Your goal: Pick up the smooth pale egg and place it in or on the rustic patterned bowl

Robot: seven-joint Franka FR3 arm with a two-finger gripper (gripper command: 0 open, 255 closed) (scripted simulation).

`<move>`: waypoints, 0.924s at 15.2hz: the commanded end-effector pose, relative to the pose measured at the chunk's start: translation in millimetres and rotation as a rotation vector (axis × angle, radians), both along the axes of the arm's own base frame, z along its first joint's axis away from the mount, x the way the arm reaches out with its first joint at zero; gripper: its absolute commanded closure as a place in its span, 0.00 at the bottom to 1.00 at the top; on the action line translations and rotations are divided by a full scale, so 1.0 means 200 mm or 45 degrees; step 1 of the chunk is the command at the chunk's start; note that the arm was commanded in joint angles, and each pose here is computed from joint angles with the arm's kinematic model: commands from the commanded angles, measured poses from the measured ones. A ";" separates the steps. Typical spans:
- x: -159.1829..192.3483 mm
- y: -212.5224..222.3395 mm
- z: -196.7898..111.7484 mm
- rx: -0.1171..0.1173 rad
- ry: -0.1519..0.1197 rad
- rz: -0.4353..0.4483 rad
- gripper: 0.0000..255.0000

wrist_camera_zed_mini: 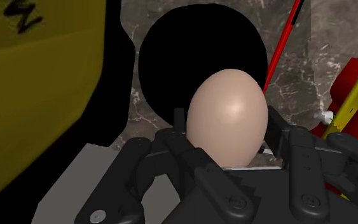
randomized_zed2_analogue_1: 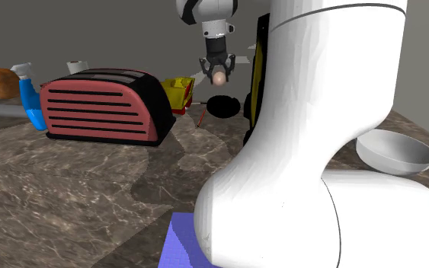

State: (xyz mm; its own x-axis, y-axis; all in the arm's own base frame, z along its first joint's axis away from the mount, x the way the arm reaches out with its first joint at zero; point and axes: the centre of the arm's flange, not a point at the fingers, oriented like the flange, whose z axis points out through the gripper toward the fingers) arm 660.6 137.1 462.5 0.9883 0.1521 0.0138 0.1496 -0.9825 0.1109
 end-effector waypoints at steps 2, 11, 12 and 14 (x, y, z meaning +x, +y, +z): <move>0.00 0.00 -0.08 0.000 -0.001 0.000 1.00; 0.00 0.00 -0.19 0.000 -0.001 0.000 1.00; 0.00 0.00 -0.19 0.000 -0.001 0.000 1.00; 0.00 0.00 -0.19 0.000 -0.001 0.000 0.00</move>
